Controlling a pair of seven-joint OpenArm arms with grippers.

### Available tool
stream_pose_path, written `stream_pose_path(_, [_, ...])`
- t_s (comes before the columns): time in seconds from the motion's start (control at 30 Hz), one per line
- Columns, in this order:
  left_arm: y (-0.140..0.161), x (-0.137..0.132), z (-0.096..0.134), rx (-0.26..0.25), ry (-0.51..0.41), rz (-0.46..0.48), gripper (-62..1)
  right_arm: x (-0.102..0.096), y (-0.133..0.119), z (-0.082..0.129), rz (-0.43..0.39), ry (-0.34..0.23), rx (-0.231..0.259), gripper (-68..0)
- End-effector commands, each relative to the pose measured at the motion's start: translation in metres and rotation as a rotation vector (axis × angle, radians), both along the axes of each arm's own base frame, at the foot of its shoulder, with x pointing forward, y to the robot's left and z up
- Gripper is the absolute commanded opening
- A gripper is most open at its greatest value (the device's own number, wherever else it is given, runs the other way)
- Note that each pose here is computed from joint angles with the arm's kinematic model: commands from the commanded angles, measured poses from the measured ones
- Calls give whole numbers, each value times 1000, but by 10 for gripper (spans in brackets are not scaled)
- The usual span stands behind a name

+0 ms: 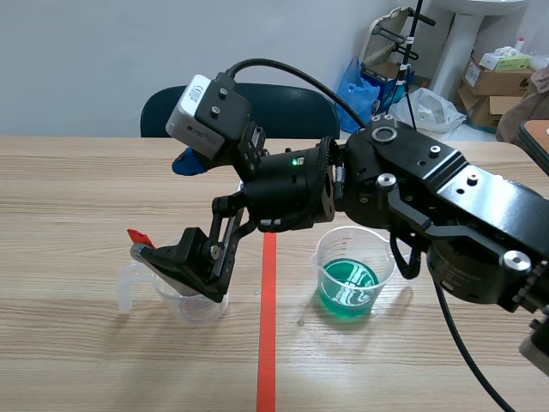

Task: Do the redox reaction experiment

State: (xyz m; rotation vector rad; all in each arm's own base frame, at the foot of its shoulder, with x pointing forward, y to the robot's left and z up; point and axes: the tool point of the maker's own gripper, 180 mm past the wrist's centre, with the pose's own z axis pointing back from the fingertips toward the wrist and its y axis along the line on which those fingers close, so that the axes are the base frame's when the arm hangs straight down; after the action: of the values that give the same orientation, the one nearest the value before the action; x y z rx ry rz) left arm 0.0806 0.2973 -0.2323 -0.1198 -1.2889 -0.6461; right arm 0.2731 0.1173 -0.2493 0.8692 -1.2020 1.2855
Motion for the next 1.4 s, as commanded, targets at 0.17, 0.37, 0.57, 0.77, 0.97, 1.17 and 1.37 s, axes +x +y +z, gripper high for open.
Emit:
stream_pose_path(0.17, [-3,1,5,-20,-21,-1,14,-6,4,13,21,-22,49,4])
stream_pose_path(0.37, [-3,1,4,-20,-20,0,14,-34,6,7,50,-73,26,4])
stream_pose_path(0.57, [-3,0,4,-22,-20,6,14,-63,-10,37,34,-117,139,4])
stream_pose_path(0.77, [-2,-7,2,-26,-17,44,14,-64,-51,62,-134,-187,161,4])
stream_pose_path(0.97, [-3,-19,-3,-24,1,83,14,-42,-111,74,-377,-206,172,4])
stream_pose_path(1.17, [-8,-29,-11,-24,-7,131,14,-34,-163,77,-546,-169,201,4])
stream_pose_path(1.37, [-32,-34,-18,-58,-17,142,14,-34,-187,81,-614,-181,187,4])
